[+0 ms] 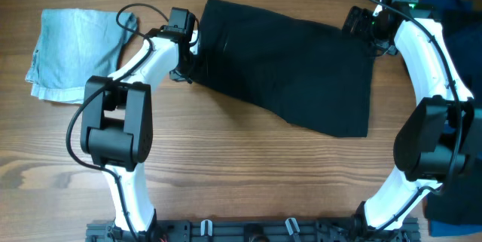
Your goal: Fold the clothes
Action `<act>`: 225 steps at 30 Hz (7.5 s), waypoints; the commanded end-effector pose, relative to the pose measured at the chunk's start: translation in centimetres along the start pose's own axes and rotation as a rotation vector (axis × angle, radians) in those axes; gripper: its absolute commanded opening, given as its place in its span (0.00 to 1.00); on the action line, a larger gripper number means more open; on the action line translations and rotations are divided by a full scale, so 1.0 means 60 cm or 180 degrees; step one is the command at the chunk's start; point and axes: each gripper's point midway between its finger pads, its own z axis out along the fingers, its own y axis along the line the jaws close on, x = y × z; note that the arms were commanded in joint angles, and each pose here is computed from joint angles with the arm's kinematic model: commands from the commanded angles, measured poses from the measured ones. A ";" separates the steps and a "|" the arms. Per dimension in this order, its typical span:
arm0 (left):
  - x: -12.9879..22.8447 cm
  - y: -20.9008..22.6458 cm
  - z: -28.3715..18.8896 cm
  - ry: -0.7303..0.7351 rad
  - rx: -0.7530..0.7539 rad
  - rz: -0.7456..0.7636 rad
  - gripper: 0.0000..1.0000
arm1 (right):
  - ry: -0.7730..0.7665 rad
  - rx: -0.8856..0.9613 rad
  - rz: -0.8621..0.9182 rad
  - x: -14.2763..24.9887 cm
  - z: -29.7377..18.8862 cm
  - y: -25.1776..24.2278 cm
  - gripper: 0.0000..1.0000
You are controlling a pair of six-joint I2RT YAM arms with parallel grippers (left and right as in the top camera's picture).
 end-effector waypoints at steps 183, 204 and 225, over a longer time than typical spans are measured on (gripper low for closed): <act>-0.228 -0.073 -0.123 -0.1199 0.1220 0.0846 0.04 | 0.0113 -0.1696 -0.1250 0.021 0.147 -0.052 0.04; -0.156 -0.015 -0.345 -0.1269 0.1151 0.0368 0.04 | -0.0114 -0.1785 -0.1329 0.037 -0.202 -0.006 0.04; 0.089 -0.006 -0.401 0.0057 0.0805 -0.0007 0.04 | 0.0563 -0.1440 -0.0542 0.220 -0.403 -0.024 0.05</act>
